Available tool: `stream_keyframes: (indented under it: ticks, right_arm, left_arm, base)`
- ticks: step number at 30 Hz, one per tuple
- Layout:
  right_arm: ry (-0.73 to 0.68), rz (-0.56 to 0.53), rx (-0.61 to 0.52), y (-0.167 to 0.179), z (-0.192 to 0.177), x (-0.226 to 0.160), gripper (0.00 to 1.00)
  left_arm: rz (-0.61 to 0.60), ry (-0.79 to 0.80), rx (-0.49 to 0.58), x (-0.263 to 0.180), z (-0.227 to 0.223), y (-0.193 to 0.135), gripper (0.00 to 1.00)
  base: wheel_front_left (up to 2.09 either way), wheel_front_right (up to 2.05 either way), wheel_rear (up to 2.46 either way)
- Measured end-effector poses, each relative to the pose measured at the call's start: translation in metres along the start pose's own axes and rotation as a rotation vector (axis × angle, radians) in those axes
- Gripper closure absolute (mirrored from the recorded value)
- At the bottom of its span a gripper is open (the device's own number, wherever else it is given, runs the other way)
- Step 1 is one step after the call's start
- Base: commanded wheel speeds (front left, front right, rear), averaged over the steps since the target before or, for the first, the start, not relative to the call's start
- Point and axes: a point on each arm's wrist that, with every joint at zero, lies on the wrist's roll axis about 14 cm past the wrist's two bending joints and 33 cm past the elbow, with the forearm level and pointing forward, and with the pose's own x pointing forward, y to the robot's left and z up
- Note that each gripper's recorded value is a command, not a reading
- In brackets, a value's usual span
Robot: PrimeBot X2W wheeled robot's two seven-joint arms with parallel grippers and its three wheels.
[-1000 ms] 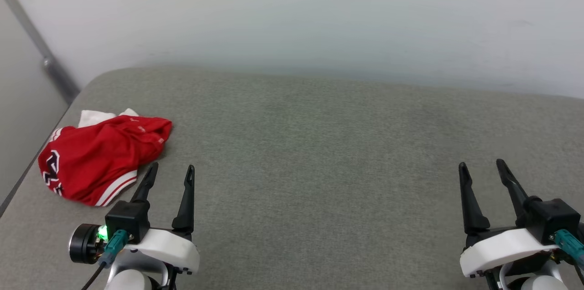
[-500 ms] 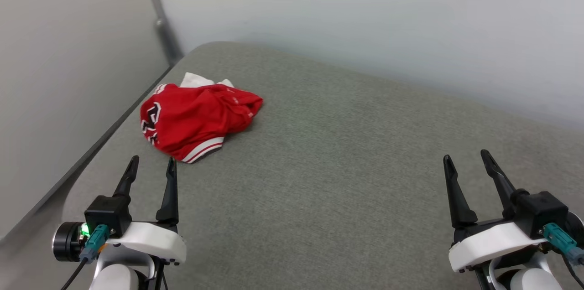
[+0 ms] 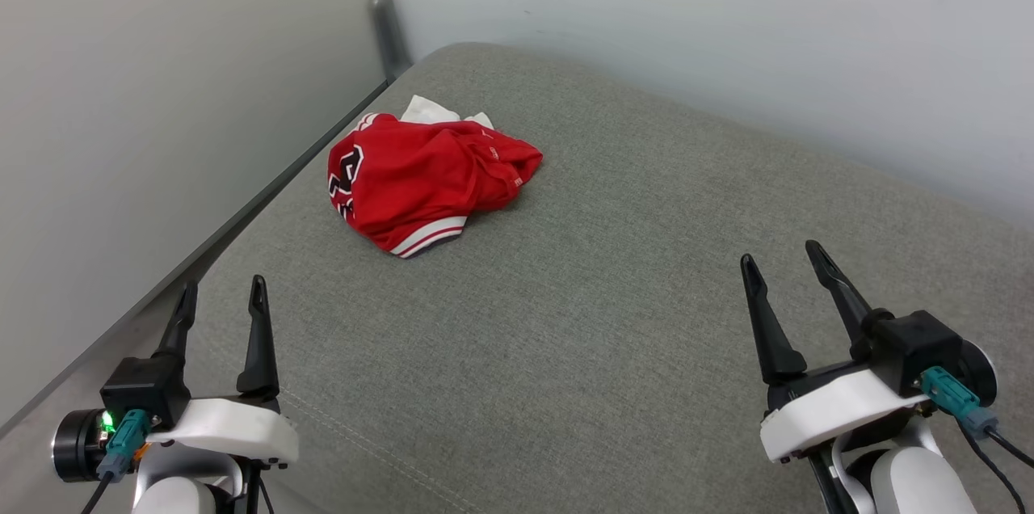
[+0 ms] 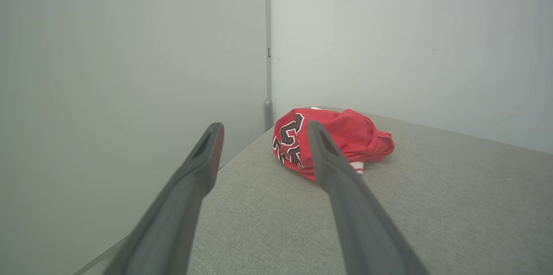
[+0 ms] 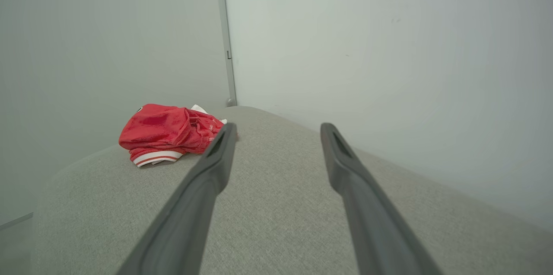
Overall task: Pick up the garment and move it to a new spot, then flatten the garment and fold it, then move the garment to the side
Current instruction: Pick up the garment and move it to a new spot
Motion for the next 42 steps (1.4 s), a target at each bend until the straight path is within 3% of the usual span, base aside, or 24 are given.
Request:
stream_keyframes:
  ticks: [12, 16, 21, 25, 30, 37, 42]
  right_arm:
    - [0.011, -0.029, -0.004, -0.01, -0.004, -0.002, 0.0]
    - [0.012, -0.051, -0.019, -0.019, -0.001, -0.005, 0.0]
    - [0.015, -0.119, -0.038, -0.049, -0.002, -0.007, 0.0]
    - [0.026, -0.193, -0.039, -0.079, -0.01, -0.011, 0.0]
    - [0.045, -0.277, -0.033, -0.115, -0.027, -0.018, 0.0]
    - [0.06, -0.364, -0.032, -0.153, -0.048, -0.029, 0.0]
    - [0.092, -0.421, -0.028, -0.173, -0.065, -0.045, 0.0]
  left_arm:
    - [-0.051, -0.002, -0.025, 0.018, 0.001, -0.02, 0.0]
    - [-0.084, -0.071, -0.024, 0.056, 0.028, -0.028, 0.0]
    - [-0.132, -0.033, 0.001, 0.117, 0.041, -0.046, 0.0]
    - [-0.154, 0.091, 0.028, 0.163, 0.03, -0.06, 0.0]
    - [-0.199, 0.337, 0.073, 0.204, -0.016, -0.085, 0.0]
    - [-0.189, 0.817, 0.119, 0.207, -0.119, -0.083, 0.0]
    - [-0.183, 1.087, 0.08, 0.186, -0.177, -0.089, 0.0]
  base:
    - [0.0, 0.0, 0.0]
    - [0.0, 0.0, 0.0]
    - [0.0, 0.0, 0.0]
    - [0.0, 0.0, 0.0]
    - [0.0, 0.0, 0.0]
    - [0.0, 0.0, 0.0]
    - [0.0, 0.0, 0.0]
